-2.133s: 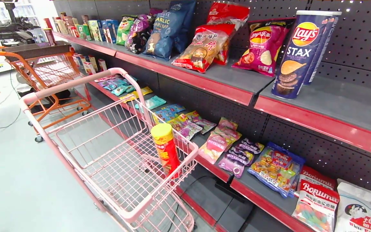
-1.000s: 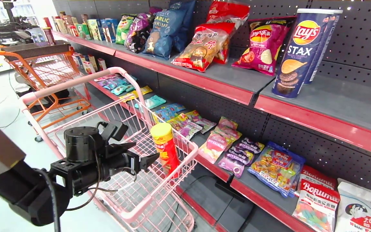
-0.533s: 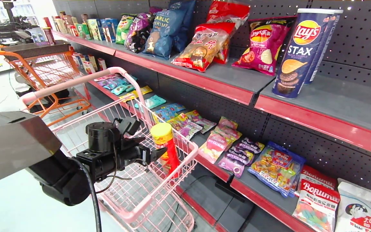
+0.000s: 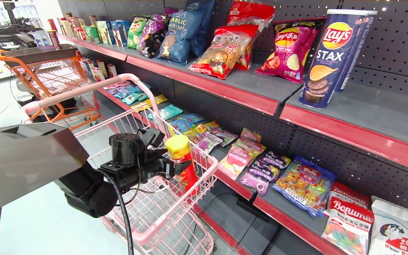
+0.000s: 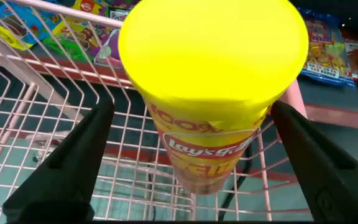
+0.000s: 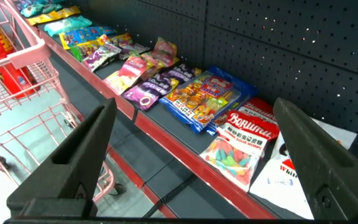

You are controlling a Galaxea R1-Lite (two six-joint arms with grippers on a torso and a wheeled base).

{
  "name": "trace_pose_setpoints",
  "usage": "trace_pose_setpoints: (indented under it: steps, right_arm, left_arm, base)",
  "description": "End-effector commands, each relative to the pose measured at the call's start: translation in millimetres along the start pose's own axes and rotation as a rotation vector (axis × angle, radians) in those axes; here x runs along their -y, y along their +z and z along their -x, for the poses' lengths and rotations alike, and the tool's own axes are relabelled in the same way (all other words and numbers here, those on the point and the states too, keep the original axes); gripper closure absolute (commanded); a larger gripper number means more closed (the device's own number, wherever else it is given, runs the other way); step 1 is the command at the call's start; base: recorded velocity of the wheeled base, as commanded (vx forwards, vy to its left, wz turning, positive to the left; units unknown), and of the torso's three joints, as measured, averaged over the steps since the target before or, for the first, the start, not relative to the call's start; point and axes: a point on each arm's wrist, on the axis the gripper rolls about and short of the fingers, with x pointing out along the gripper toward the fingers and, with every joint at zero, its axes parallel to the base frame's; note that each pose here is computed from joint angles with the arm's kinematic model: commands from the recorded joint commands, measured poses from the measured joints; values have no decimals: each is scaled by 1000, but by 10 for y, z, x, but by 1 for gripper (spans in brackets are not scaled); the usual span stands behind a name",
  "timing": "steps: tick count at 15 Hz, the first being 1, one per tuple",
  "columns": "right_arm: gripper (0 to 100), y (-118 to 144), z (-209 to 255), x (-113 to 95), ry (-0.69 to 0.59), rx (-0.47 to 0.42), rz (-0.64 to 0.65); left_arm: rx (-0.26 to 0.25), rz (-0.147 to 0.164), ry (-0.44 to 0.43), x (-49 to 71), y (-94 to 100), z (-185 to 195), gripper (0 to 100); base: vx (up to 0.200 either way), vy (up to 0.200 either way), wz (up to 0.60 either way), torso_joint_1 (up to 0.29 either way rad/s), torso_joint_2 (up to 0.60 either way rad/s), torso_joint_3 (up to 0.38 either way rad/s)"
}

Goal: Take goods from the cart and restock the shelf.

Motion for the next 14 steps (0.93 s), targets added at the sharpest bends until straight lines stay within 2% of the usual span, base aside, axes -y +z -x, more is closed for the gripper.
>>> trace_pose_setpoints:
  steps: [1,5,6,8,11,12,14]
  right_arm:
    - [0,0,-1,0,1,-1,0]
    - [0,0,-1,0,1,-1,0]
    - [0,0,-1,0,1,-1,0]
    - [0,0,-1,0,1,-1,0]
    - [0,0,-1,0,1,-1,-1]
    - [0,0,-1,0,1,-1,-1]
    - [0,0,-1,0,1,-1,-1]
  left_arm:
    - [-8,-2,-12,26,-44,-81,0]
    - [-3,-12,-21,45,-77,-204,0]
    - [-3,-22,-22,47,-82,-218,100]
    - [-5,-25,-29,90,-83,-218,100]
    - [26,-32,-22,115,107,-51,100]
    - [33,-30,-8,129,225,172,100]
    - [87,-32,57,69,459,547,100]
  base:
    - [0,0,0,0,0,0]
    - [0,0,0,0,0,0]
    - [0,0,0,0,0,0]
    - [0,0,0,0,0,0]
    - [0,0,0,0,0,0]
    - [0,0,0,0,0,0]
    - [0,0,0,0,0,0]
